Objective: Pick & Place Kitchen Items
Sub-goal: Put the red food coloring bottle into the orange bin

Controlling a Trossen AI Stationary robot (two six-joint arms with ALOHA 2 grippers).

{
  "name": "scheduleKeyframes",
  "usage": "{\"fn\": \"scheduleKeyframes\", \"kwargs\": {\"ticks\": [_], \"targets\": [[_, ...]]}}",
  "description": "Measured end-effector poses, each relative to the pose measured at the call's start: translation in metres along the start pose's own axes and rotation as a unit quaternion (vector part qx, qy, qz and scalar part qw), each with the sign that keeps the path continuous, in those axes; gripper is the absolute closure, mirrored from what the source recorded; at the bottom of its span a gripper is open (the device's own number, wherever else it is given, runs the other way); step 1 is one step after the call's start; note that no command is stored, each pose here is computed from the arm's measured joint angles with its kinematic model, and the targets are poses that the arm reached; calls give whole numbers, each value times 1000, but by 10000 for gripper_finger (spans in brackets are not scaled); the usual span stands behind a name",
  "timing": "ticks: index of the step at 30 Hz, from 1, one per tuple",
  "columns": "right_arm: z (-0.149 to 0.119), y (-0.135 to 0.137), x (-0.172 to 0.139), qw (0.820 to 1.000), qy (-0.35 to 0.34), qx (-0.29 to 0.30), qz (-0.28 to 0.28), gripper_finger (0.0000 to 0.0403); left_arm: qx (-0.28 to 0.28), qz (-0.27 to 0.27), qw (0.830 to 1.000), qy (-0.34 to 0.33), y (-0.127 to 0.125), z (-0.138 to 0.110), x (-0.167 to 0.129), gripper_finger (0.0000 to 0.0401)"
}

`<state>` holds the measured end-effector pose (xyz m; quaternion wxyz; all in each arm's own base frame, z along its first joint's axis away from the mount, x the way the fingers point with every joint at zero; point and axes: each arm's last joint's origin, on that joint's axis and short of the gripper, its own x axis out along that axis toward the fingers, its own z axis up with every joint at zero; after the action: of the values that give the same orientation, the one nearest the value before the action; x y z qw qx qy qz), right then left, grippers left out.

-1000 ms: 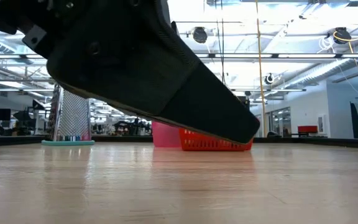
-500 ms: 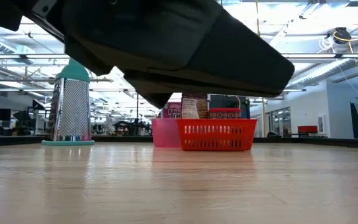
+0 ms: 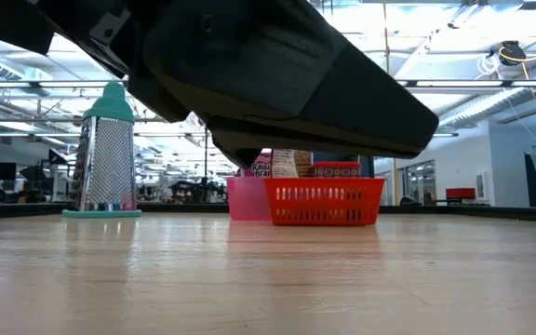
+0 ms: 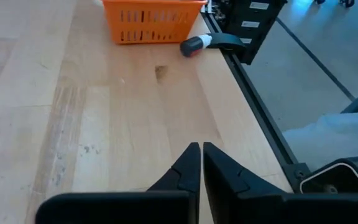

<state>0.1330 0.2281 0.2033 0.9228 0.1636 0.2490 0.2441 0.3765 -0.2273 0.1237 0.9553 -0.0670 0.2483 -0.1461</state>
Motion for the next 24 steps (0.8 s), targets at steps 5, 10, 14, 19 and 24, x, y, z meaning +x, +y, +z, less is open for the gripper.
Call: {"fn": "scheduleKeyframes", "kwargs": {"ticks": [5,10,14,19,24], "targets": [[3,9,8,999,-10,-2,50,275,0,0,1000,0,0,0,0,377],[10,21,17,998,-3,-25,50,275,-1,1,1000,0,1,0,0,390],[13,31,31,999,47,-14,12,275,-2,1,1000,0,1,0,0,399],[26,52,48,996,88,-7,-7,275,-2,1,1000,-1,1,1,0,388],[33,68,68,988,150,27,-20,276,-3,1,1000,0,1,0,0,373]]}}
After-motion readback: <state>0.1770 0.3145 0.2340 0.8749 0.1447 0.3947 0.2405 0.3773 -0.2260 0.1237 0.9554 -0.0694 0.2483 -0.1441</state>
